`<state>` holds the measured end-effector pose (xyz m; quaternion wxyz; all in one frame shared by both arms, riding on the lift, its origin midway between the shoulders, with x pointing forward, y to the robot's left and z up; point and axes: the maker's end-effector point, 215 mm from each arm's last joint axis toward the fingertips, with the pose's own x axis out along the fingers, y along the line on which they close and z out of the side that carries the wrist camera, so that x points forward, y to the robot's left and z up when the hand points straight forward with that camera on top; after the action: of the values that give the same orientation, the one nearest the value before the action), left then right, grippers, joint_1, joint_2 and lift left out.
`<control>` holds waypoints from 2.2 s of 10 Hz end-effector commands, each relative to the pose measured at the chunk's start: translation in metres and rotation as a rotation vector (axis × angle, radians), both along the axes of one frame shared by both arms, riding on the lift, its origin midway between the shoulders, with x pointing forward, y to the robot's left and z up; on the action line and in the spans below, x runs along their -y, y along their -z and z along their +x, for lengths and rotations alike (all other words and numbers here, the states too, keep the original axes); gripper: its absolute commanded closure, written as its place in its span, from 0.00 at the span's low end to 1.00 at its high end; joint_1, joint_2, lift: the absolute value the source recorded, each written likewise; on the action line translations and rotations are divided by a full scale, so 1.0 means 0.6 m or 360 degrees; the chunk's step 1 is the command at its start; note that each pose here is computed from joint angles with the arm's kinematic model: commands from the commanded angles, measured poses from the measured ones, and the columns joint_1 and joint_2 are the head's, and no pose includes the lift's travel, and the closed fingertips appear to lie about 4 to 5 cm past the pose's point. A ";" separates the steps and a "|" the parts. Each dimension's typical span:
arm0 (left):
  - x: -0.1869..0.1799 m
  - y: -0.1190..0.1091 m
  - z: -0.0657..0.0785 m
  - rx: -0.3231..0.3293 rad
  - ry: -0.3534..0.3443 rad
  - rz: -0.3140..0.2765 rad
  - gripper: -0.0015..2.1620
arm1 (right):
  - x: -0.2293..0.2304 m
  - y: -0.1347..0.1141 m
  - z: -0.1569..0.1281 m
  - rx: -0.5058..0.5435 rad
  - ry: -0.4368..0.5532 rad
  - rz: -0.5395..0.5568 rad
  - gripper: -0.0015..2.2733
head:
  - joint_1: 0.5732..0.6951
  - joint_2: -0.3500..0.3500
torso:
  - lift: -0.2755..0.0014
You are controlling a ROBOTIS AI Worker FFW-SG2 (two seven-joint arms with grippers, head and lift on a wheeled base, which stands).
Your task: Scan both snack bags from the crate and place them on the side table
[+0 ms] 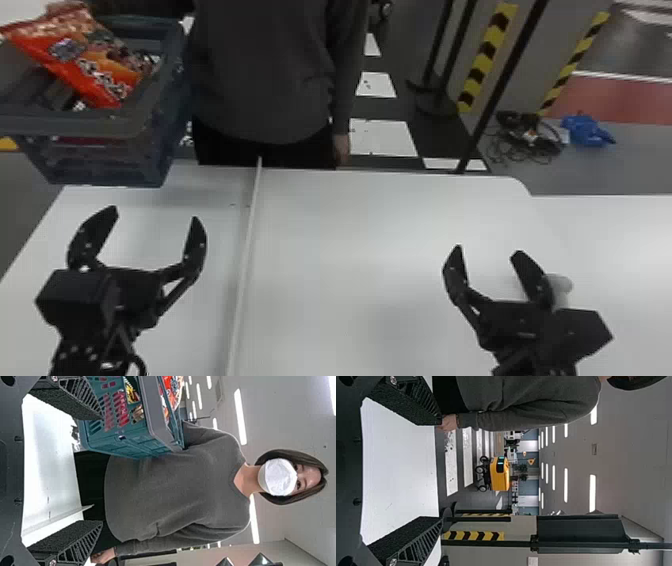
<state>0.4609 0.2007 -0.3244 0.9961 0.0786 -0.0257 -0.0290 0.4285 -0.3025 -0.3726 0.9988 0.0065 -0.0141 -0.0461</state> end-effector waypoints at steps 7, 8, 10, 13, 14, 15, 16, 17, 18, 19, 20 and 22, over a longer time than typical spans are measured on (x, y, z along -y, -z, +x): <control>-0.003 -0.012 -0.001 0.0029 -0.0037 -0.0002 0.03 | -0.005 0.001 0.001 0.0000 -0.0006 0.0005 0.03 | 1.00 0.32 | 0.64; 0.010 -0.038 -0.003 0.0070 -0.0016 0.0001 0.03 | -0.005 0.001 0.001 0.0000 -0.0007 0.0003 0.03 | 1.00 0.33 | 0.64; 0.051 -0.071 -0.014 0.0117 0.0067 0.0026 0.03 | -0.005 0.001 0.001 0.0000 -0.0007 0.0000 0.03 | 1.00 0.32 | 0.64; 0.021 -0.073 -0.005 0.0093 0.0040 0.0062 0.04 | -0.005 0.004 -0.001 -0.0010 -0.0008 0.0001 0.03 | 1.00 0.27 | 0.64; 0.002 -0.073 -0.005 0.0079 0.0007 0.0076 0.04 | -0.007 0.003 0.000 -0.0008 -0.0010 0.0002 0.03 | 1.00 0.28 | 0.64; -0.011 -0.080 -0.004 0.0088 -0.0012 0.0064 0.04 | -0.008 0.002 0.001 -0.0005 -0.0012 0.0004 0.03 | 1.00 0.30 | 0.64; -0.030 -0.080 -0.004 0.0087 -0.0041 0.0058 0.04 | -0.010 0.001 0.002 -0.0003 -0.0015 0.0002 0.03 | 1.00 0.32 | 0.64; -0.056 -0.075 0.000 0.0065 -0.0079 0.0041 0.04 | -0.010 0.000 0.003 -0.0001 -0.0015 0.0002 0.03 | 1.00 0.34 | 0.64; -0.092 -0.067 0.010 0.0024 -0.0092 0.0002 0.04 | -0.010 0.000 0.003 -0.0001 -0.0015 0.0002 0.03 | 1.00 0.37 | 0.64; -0.105 -0.049 0.029 -0.0044 -0.0070 -0.0043 0.04 | -0.010 -0.001 0.003 0.0002 -0.0015 0.0002 0.03 | 1.00 0.38 | 0.64; -0.143 -0.033 0.040 -0.0109 -0.0088 -0.0064 0.04 | -0.011 -0.003 0.003 0.0003 -0.0017 -0.0008 0.03 | 1.00 0.41 | 0.64; -0.183 -0.006 0.062 -0.0201 -0.0106 -0.0119 0.04 | -0.011 -0.003 0.003 0.0001 -0.0017 -0.0008 0.03 | 1.00 0.47 | 0.64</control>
<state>0.4951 0.3016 -0.3165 0.9985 0.0454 0.0314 -0.0071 0.4306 -0.2959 -0.3705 0.9991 0.0037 -0.0153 -0.0402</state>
